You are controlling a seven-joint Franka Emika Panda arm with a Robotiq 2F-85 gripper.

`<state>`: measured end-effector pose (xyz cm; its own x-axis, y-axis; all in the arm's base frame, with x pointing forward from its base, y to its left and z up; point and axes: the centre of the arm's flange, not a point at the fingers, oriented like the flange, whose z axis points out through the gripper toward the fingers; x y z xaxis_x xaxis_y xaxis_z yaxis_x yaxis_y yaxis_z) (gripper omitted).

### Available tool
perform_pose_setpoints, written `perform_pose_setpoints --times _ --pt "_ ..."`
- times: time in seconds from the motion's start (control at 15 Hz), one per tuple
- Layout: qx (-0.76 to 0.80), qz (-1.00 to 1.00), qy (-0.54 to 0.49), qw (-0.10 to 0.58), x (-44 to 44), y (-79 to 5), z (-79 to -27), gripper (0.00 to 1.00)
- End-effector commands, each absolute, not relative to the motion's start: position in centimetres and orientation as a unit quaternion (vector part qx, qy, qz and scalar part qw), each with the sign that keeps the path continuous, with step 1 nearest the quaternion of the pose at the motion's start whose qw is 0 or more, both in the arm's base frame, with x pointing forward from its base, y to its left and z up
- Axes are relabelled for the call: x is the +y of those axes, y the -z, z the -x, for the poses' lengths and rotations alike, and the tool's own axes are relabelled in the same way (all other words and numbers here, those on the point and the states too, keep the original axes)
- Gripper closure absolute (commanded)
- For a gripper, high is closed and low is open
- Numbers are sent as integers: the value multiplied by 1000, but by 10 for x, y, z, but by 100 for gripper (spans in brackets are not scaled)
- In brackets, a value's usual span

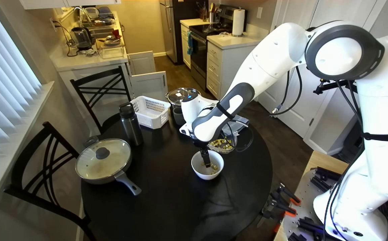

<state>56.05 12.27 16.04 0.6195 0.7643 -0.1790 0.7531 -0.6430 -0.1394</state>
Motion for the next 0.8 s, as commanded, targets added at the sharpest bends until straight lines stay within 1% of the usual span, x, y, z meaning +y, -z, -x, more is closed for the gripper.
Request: perform_pose_setpoints --times 0.0,0.4,0.73 --pt "-417 902 -113 26 113 -152 -558 0" --pt "-421 898 -126 22 112 -130 -550 0" --pt "-431 896 -108 11 109 -116 -550 0"
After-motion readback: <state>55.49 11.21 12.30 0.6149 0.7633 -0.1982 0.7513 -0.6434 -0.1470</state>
